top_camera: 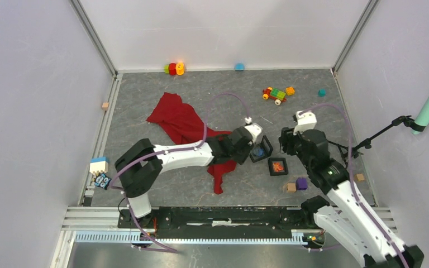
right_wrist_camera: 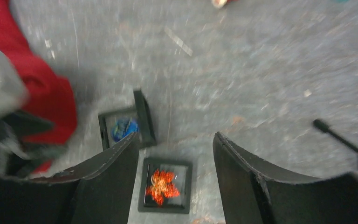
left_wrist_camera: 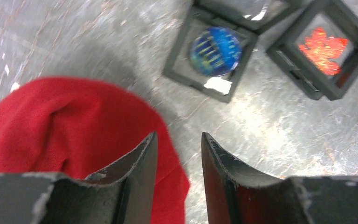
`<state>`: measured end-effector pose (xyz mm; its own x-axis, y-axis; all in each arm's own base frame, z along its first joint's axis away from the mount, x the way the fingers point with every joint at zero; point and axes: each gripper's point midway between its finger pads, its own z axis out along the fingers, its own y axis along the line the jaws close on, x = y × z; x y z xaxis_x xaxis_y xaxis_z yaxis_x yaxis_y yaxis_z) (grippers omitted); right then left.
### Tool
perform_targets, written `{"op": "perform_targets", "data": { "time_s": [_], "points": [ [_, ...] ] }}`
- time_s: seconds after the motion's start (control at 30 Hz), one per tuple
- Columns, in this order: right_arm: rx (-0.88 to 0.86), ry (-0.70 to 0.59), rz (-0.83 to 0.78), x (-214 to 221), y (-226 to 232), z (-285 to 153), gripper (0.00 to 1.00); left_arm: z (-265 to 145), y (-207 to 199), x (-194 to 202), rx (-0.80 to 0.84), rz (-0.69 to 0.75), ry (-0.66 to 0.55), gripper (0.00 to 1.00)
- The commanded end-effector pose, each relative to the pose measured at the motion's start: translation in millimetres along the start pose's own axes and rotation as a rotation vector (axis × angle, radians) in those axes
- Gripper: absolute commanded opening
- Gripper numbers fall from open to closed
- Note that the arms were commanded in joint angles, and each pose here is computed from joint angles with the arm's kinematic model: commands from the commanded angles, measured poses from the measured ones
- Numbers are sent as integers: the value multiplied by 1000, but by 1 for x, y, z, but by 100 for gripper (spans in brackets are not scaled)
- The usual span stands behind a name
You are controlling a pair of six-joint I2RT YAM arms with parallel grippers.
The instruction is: Remove the brooch from the garment
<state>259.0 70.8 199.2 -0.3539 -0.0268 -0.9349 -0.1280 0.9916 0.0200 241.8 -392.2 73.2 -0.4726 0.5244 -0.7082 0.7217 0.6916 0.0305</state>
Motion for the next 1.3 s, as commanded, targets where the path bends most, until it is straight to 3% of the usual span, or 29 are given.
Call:
{"op": "perform_targets", "data": {
  "time_s": [0.0,0.23,0.5,0.77,0.93,1.07,1.27],
  "points": [
    [-114,125,-5,39,24,18,64,-15,-4,-2,106,-242,-54,45],
    [-196,224,-19,46,47,42,59,-6,-11,14,134,-296,-8,41],
    [-112,240,-7,42,22,58,45,7,-7,24,110,-323,3,41],
    [22,289,-13,63,-5,66,46,23,-8,32,96,-348,26,40],
    [84,299,-42,66,-16,70,27,27,-5,33,82,-356,29,39],
    [76,318,-47,69,-14,74,7,30,1,36,52,-379,35,27],
    [39,359,-52,82,-4,79,0,35,1,40,49,-384,51,17]
  ]
}}
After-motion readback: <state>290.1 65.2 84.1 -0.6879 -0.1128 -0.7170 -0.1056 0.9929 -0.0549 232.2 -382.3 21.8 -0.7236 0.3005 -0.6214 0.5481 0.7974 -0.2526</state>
